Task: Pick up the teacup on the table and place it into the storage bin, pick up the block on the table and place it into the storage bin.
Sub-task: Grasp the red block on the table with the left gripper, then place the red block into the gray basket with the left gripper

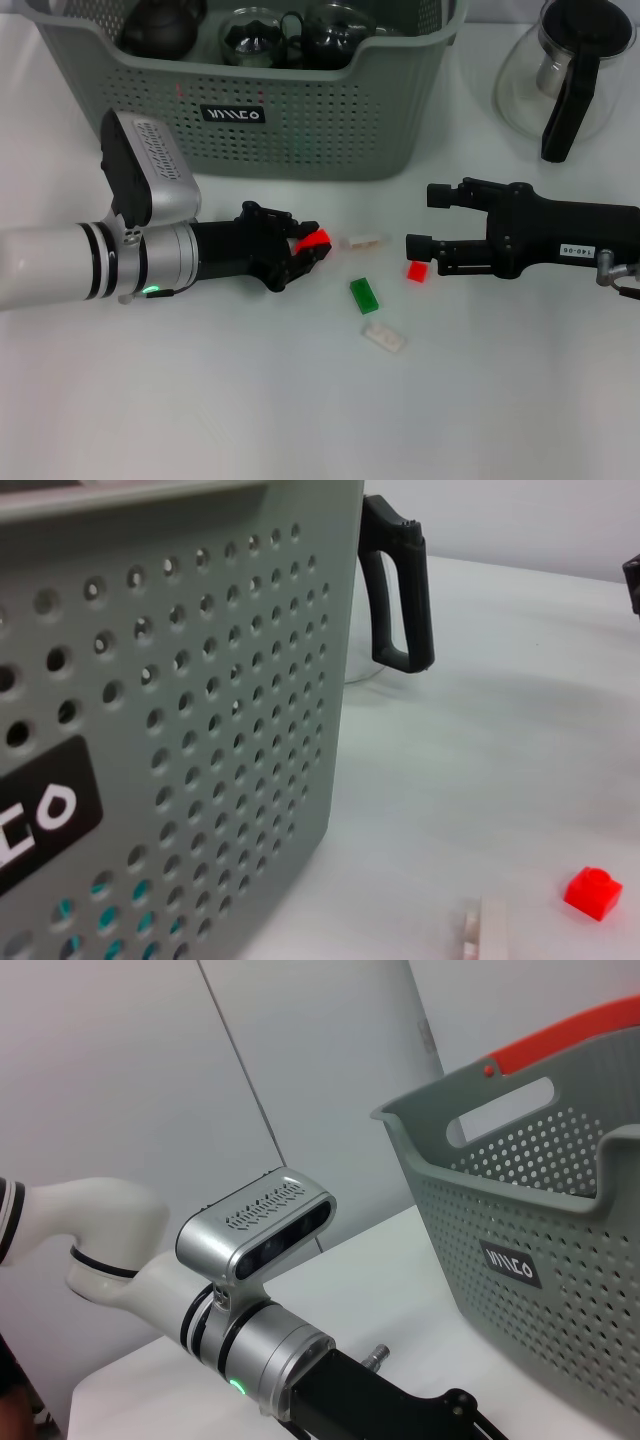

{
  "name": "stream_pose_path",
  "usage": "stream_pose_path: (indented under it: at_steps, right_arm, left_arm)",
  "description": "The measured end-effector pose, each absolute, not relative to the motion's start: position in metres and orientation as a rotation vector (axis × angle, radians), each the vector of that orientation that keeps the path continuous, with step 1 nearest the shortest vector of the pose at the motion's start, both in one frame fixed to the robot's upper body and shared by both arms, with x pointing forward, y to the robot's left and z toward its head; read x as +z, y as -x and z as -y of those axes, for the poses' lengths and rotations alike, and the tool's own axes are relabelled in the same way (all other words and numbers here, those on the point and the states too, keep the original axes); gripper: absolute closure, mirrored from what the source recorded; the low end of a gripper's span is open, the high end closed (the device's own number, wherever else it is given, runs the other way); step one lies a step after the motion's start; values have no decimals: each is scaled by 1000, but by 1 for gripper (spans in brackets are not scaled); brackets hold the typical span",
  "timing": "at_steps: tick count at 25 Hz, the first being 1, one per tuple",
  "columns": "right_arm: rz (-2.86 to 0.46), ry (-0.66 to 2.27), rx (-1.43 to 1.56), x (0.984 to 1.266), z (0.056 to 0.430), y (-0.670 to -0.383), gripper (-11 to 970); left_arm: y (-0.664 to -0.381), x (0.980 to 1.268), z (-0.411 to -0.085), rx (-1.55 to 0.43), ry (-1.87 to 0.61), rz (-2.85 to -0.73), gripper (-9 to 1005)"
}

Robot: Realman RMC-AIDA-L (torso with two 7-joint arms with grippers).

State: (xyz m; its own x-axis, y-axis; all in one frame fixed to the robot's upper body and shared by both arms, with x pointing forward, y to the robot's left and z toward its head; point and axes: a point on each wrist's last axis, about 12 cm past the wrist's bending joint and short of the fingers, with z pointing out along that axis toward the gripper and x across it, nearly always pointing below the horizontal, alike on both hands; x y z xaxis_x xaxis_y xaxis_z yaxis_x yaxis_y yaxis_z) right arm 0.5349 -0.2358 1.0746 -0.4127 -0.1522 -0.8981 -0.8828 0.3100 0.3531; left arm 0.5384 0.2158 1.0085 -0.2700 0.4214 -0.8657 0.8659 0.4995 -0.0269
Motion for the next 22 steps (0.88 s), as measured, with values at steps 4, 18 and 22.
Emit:
stream_pose_path:
  at_steps: [4, 18, 22]
  right_arm:
    - [-1784, 929, 1162, 1075, 236, -535, 13]
    - [-1783, 925, 1167, 1075, 236, -535, 13]
    - [-1782, 926, 1169, 1075, 236, -535, 12]
  left_arm:
    - [-539, 1009, -217, -659, -1044, -1901, 734]
    - [-535, 1039, -249, -858, -971, -1881, 806]
    - [-521, 1068, -279, -1007, -969, -1815, 806]
